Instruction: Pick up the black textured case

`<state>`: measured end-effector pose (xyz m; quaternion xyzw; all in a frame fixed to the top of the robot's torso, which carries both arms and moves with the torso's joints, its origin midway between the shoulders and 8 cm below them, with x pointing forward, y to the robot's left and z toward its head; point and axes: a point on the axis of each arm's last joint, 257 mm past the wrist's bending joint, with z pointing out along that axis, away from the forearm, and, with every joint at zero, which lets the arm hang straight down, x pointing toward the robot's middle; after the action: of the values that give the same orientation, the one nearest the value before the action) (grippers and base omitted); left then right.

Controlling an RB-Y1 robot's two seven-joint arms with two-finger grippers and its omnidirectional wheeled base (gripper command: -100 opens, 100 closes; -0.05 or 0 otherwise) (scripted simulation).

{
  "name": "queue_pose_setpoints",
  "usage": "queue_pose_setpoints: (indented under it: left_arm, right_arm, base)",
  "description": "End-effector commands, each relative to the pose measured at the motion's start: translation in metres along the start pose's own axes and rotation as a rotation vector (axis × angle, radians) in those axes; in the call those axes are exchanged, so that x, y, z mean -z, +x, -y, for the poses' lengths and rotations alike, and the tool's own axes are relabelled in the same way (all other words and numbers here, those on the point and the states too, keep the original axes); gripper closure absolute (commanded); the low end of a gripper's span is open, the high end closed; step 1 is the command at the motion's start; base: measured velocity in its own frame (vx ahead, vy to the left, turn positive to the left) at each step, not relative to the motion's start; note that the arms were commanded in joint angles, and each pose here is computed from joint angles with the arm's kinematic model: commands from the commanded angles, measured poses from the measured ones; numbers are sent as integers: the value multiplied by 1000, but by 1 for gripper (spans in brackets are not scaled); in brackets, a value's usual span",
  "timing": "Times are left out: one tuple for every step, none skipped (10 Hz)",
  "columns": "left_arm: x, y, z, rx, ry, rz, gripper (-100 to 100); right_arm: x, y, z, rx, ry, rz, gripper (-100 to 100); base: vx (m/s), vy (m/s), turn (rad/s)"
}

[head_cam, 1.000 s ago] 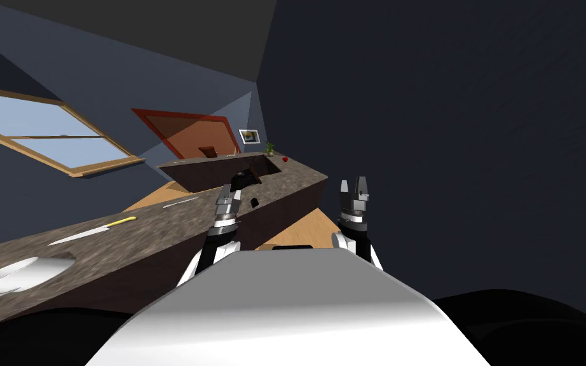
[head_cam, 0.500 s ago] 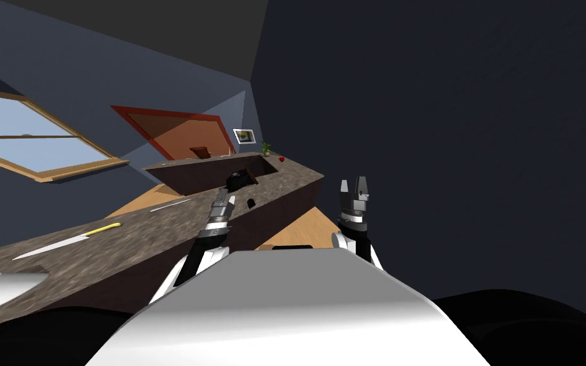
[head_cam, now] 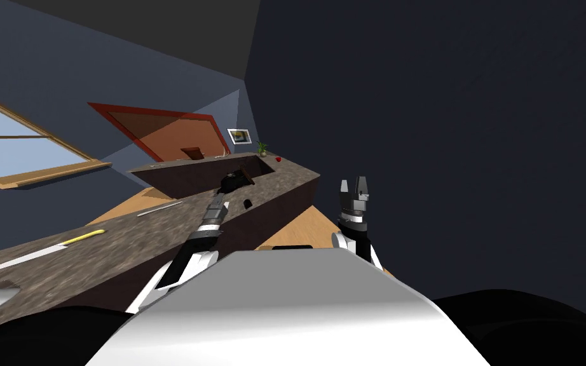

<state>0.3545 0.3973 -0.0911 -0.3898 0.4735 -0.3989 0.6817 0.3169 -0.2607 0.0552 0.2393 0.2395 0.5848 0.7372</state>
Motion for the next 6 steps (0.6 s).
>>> queue_pose_setpoints:
  left_arm:
    - [7, -23, -24, -48, -84, 2, -100]
    - [7, -24, -28, -42, -100, 3, -100]
    - [11, -39, -43, -68, -156, 5, -100]
    - [12, -39, -45, -68, -164, 5, -100]
    - [16, -53, -58, -93, -217, 6, -100]
    - [21, -68, -69, -126, -265, 7, -100]
  right_arm:
    - [0, 0, 0, 0, 0, 0, 0]
    - [0, 0, 0, 0, 0, 0, 0]
    - [0, 0, 0, 0, 0, 0, 0]
    - [0, 0, 0, 0, 0, 0, 0]
    - [0, 0, 0, 0, 0, 0, 0]
    - [0, 0, 0, 0, 0, 0, 0]
  base:
    - [-33, -27, -188]
    - [-23, -15, -46]
    - [-19, -21, -78]
    - [-16, -17, -59]
    - [-13, -18, -90]
    - [-18, -24, -174]
